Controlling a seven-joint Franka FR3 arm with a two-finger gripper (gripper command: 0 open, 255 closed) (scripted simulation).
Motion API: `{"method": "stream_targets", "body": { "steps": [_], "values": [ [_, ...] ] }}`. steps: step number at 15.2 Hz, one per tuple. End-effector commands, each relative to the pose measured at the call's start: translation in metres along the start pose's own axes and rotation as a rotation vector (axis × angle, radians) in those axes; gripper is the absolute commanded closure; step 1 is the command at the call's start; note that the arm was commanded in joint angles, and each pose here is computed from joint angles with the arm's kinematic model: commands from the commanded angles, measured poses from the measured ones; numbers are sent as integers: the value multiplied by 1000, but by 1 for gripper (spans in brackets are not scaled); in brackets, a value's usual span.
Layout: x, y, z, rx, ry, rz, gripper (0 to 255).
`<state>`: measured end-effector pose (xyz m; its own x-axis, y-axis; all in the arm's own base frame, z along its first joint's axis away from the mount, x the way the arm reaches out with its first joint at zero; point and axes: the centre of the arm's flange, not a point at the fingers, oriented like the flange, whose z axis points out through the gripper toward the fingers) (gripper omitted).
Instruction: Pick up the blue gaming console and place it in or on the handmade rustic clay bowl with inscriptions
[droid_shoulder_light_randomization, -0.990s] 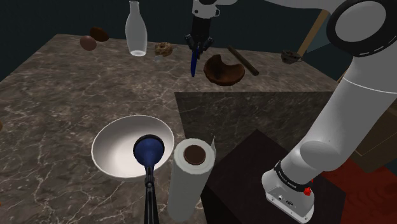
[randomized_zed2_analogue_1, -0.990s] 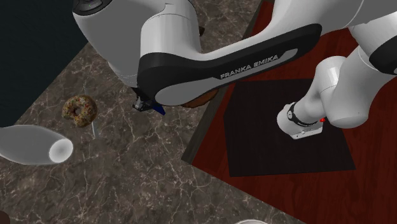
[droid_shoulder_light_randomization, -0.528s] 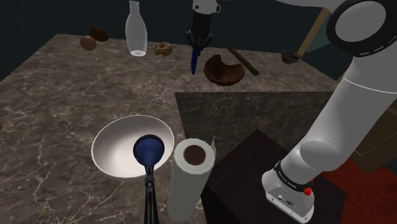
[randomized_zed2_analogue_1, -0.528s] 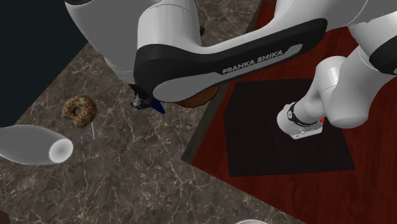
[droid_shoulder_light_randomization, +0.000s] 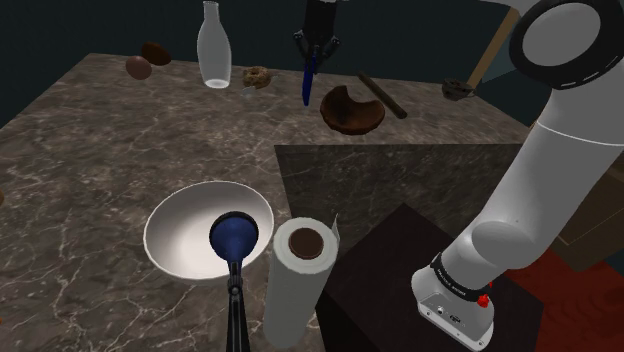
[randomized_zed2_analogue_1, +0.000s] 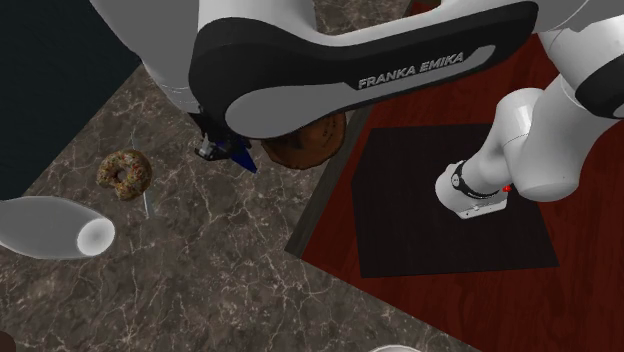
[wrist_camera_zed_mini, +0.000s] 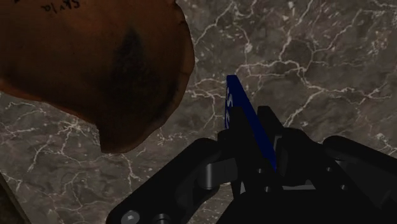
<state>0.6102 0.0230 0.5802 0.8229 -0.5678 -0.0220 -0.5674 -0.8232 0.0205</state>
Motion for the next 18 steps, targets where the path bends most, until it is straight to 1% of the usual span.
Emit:
{"method": "stream_targets", "body": {
  "steps": [1,18],
  "values": [
    [0,0,-12,0,0,0,255],
    [-2,2,-101,0,0,0,255]
  ]
}}
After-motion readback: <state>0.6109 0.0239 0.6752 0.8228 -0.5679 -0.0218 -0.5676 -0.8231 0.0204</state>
